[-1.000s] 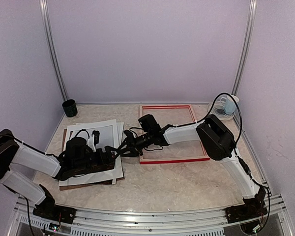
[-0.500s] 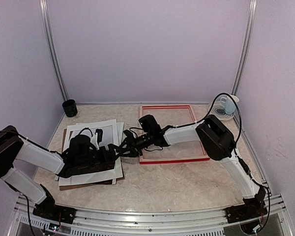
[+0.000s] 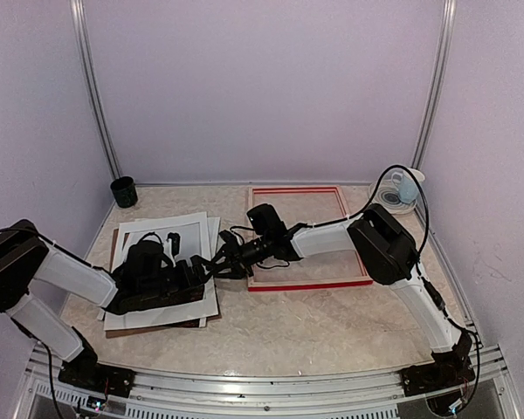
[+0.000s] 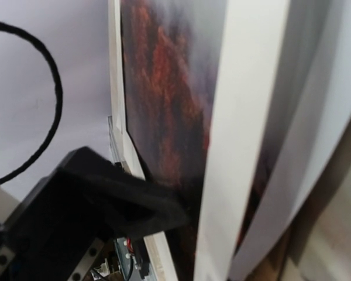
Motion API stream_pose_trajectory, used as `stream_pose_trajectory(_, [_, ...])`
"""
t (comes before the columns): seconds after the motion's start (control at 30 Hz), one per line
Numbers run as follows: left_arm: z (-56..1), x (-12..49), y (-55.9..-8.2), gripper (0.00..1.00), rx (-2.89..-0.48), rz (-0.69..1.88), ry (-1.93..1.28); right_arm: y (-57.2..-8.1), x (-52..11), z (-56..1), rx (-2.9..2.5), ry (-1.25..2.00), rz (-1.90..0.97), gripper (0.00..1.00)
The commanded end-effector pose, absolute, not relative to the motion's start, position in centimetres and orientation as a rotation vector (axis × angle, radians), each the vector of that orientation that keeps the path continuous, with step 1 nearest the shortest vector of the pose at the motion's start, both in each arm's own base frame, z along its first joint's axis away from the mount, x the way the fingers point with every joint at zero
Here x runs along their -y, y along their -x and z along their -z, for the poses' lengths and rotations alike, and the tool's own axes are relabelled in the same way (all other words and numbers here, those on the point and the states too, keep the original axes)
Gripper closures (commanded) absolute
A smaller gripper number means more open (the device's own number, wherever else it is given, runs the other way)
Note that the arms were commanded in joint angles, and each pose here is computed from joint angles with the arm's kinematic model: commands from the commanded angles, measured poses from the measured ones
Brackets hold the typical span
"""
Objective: Put the photo into the frame
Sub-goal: Pick up the mat board from the photo.
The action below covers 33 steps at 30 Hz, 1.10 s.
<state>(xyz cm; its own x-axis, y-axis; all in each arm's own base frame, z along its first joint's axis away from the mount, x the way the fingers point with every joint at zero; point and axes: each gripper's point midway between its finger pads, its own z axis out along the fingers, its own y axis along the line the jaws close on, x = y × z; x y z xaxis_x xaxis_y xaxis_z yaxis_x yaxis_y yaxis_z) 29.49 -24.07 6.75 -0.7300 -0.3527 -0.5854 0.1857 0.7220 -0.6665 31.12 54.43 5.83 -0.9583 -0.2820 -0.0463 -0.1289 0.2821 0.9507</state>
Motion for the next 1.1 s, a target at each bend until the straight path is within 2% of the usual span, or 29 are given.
stream_pose_trajectory(0.0, [-7.2,24.7,-30.3,0.01,-2.176,1.022,0.151,-30.6,-53.3,-2.1,2.419,-0.322,1.667,0.65])
stream_pose_trajectory(1.07, [-7.8,27.1,-30.6,0.01,-2.169,1.162,0.044,-30.2,-52.8,-1.4,2.405,-0.346,1.647,0.66])
